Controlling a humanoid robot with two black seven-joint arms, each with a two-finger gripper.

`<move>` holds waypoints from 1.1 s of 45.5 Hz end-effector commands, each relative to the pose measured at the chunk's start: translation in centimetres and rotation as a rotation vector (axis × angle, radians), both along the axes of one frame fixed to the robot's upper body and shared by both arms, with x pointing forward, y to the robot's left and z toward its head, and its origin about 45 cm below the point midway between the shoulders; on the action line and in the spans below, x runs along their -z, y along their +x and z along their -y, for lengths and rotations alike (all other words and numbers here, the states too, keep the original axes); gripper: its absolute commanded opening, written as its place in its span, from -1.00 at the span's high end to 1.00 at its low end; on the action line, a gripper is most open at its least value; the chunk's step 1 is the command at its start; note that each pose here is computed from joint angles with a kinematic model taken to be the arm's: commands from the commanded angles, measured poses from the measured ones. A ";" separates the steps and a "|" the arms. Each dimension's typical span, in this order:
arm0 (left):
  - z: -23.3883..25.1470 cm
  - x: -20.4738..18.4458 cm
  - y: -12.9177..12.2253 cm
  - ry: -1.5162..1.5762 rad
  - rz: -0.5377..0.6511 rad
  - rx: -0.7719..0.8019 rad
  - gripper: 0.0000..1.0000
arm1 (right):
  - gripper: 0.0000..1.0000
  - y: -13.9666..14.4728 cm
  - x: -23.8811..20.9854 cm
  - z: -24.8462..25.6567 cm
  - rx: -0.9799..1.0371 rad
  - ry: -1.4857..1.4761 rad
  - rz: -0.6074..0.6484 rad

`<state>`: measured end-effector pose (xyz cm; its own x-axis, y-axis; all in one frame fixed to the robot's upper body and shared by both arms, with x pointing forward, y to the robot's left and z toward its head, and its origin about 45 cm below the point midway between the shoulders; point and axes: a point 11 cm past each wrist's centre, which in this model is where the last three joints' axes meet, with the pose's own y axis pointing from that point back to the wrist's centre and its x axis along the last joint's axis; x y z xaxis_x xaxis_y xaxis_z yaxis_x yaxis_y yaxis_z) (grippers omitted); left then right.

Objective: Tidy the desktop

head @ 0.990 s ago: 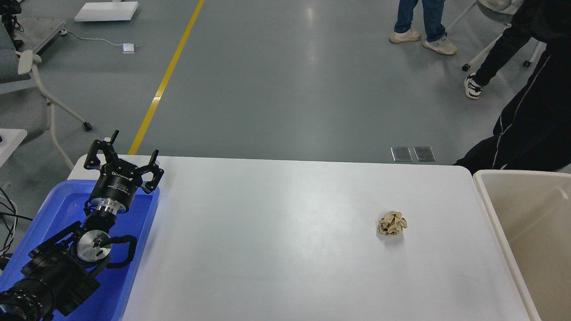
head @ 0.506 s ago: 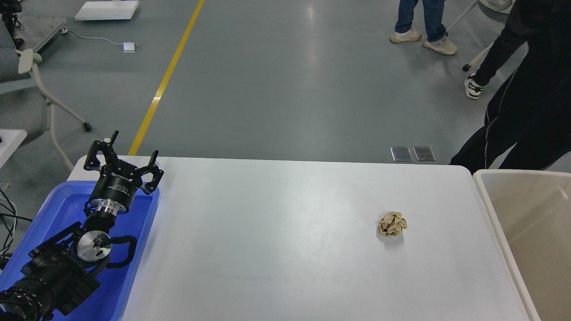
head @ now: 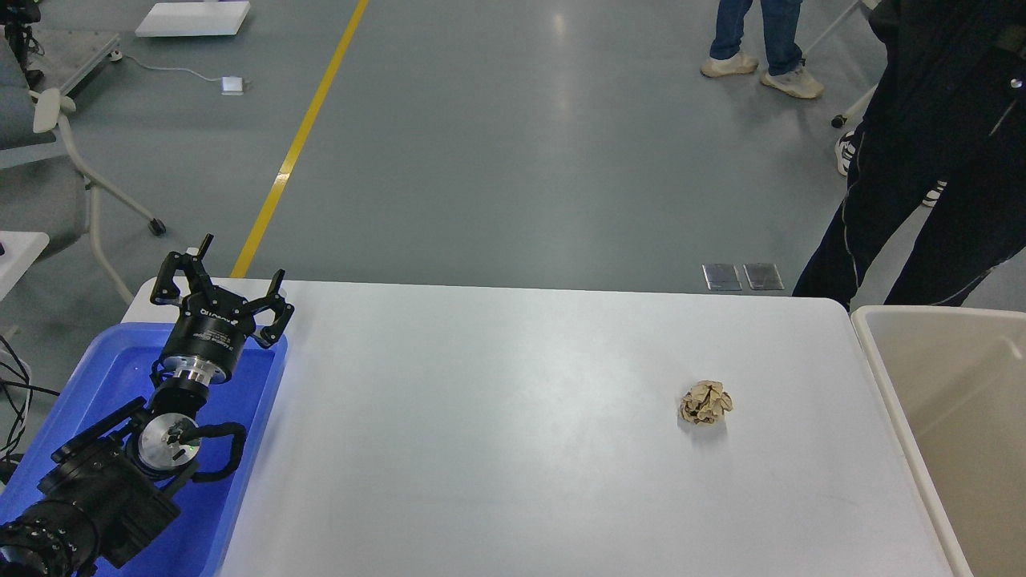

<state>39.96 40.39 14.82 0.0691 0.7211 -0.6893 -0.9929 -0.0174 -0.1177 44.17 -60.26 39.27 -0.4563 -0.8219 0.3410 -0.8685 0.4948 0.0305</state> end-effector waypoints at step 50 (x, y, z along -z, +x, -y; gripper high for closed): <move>0.0 0.0 0.0 0.001 -0.001 -0.001 -1.00 | -0.99 -3.9 20.2 -16.2 -0.347 0.697 0.320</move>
